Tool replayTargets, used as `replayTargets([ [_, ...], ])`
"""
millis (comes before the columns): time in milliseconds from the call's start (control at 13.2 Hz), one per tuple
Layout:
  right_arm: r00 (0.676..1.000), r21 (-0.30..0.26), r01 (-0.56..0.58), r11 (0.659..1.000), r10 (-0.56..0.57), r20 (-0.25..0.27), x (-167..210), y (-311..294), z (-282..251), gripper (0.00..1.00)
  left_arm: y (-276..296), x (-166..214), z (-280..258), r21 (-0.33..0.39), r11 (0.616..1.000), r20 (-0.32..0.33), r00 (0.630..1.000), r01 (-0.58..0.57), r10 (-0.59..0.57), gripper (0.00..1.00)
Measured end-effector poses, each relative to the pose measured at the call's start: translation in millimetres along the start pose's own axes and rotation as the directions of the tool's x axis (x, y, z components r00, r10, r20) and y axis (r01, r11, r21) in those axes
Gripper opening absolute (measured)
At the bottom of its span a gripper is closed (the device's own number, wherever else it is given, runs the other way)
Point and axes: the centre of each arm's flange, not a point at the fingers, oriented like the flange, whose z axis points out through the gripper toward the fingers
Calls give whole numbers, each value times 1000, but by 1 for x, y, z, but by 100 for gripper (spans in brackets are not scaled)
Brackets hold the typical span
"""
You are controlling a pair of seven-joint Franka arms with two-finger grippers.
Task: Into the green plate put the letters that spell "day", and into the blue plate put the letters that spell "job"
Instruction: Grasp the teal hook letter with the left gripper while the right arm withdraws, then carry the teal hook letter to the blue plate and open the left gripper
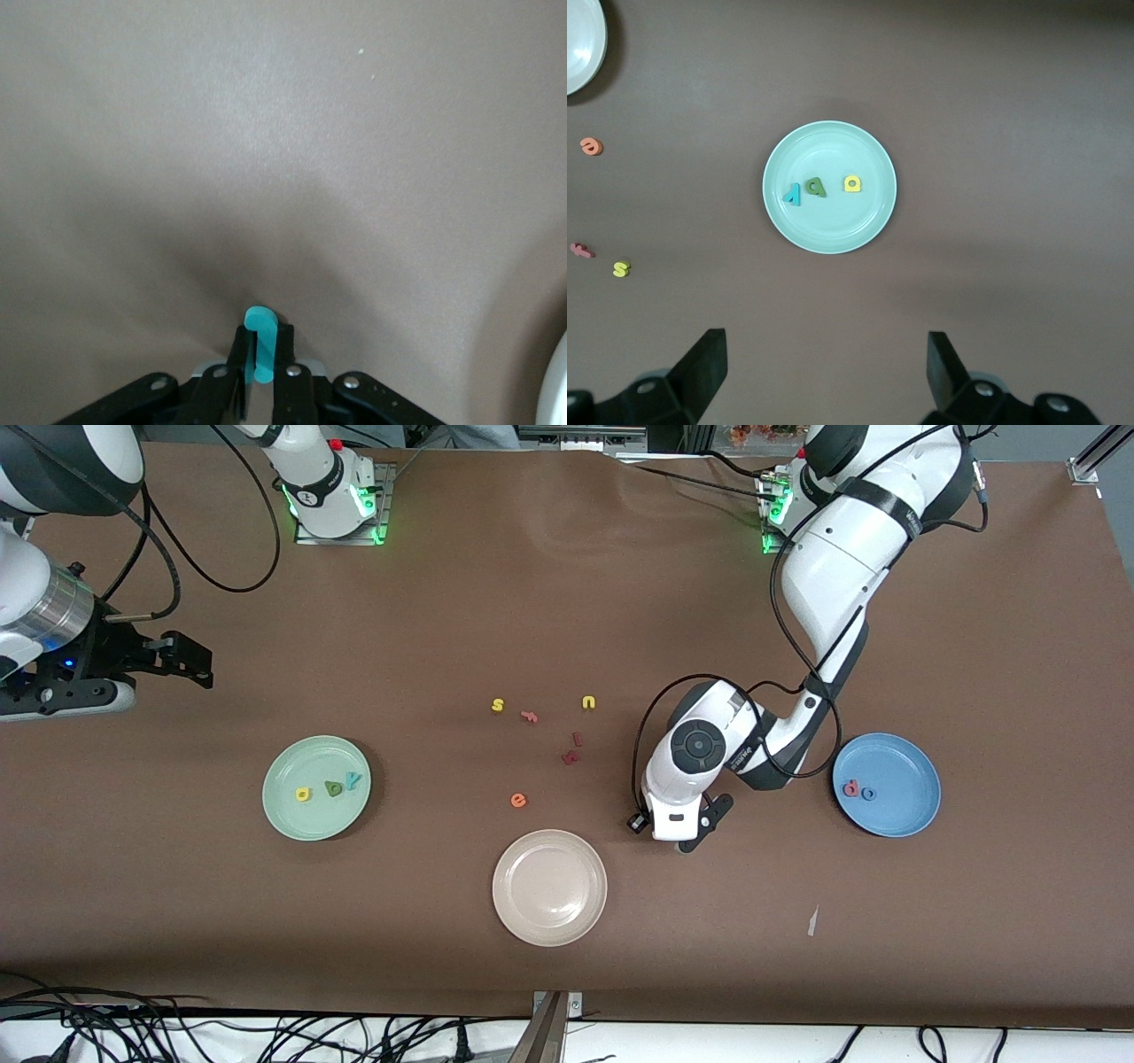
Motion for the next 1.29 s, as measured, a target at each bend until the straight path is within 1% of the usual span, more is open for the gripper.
replayTargets([
  [76, 1000, 0, 0, 1000, 0, -3, 0, 0, -1, 100, 0, 1, 0, 7, 1000, -18, 1000, -23, 23, 13],
  [227, 1000, -1, -9, 1000, 9, -8, 0, 5, -4, 100, -3, 5, -2, 52, 992, -32, 993, -113, 115, 13],
  [379, 1000, -3, -22, 1000, 22, -13, 0, 13, -6, 100, -4, 17, -16, 87, 970, -28, 973, -226, 229, 13],
  [455, 1000, -3, -25, 1000, 25, -20, 0, 14, -10, 100, -8, 27, -26, 114, 951, -23, 956, -286, 291, 13],
  [682, 998, 3, -48, 999, 48, -37, 0, 25, -18, 100, -22, 53, -53, 191, 864, 29, 882, -467, 470, 13],
  [834, 997, 16, -71, 997, 71, -43, 0, 37, -20, 100, -35, 77, -78, 224, 794, 74, 822, -565, 564, 13],
  [1062, 996, 19, -72, 997, 73, -45, 0, 37, -21, 100, -63, 119, -120, 230, 722, 106, 754, -653, 648, 13],
  [1213, 996, 20, -72, 997, 73, -45, 0, 37, -21, 100, -90, 145, -134, 233, 674, 133, 709, -701, 692, 13],
  [1289, 996, 20, -72, 997, 73, -45, 0, 37, -21, 100, -106, 157, -140, 230, 656, 152, 692, -719, 705, 13],
])
